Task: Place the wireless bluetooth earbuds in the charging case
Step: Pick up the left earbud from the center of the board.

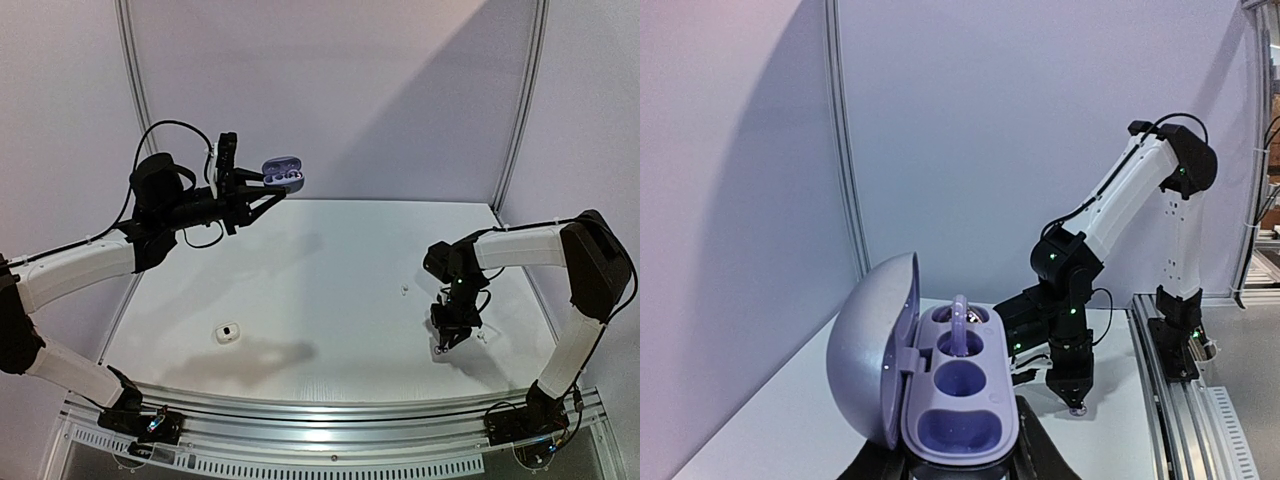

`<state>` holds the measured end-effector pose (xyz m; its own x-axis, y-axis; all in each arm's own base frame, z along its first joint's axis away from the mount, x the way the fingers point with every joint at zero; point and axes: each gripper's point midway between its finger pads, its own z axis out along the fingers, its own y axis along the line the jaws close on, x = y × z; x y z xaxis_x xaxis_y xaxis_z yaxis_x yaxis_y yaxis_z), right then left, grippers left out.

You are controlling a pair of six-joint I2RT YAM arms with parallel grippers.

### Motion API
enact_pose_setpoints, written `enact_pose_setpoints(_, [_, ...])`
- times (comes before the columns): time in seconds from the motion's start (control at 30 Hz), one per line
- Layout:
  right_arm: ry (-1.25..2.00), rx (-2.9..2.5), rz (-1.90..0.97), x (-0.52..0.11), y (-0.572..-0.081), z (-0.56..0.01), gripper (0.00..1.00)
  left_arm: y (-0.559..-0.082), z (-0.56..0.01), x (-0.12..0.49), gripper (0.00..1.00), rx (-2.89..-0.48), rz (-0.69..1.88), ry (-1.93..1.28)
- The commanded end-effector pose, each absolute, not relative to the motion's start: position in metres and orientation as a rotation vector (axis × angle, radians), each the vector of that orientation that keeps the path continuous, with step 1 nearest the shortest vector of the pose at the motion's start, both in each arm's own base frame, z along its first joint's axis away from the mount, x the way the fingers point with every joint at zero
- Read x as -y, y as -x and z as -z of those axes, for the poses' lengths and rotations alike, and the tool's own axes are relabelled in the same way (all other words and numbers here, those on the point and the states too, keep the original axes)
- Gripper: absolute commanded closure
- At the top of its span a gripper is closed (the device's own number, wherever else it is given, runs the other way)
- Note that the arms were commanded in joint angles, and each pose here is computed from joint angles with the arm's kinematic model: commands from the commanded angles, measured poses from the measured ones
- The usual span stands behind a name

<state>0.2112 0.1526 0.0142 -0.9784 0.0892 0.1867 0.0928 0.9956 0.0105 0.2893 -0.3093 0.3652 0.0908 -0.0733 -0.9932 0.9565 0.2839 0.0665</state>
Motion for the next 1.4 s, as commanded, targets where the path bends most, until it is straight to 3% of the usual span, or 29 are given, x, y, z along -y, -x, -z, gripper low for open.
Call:
enact_pose_setpoints(0.0, [0.156,2.922,0.089,-0.158,-0.206,-0.012,0.82,-0.294,-0.367,0.305,1.00,-1.215,0.962,-0.963])
enact_pose_setpoints(0.5, [0.166,2.923,0.085,-0.160,-0.210,-0.032,0.82,-0.297,-0.365,0.302,1.00,-1.222,0.952,-0.956])
enact_pose_setpoints(1.37, [0.211,2.884,0.148,-0.169,-0.202,-0.006,0.85,-0.299,-0.366,0.300,1.00,-1.216,0.939,-0.952])
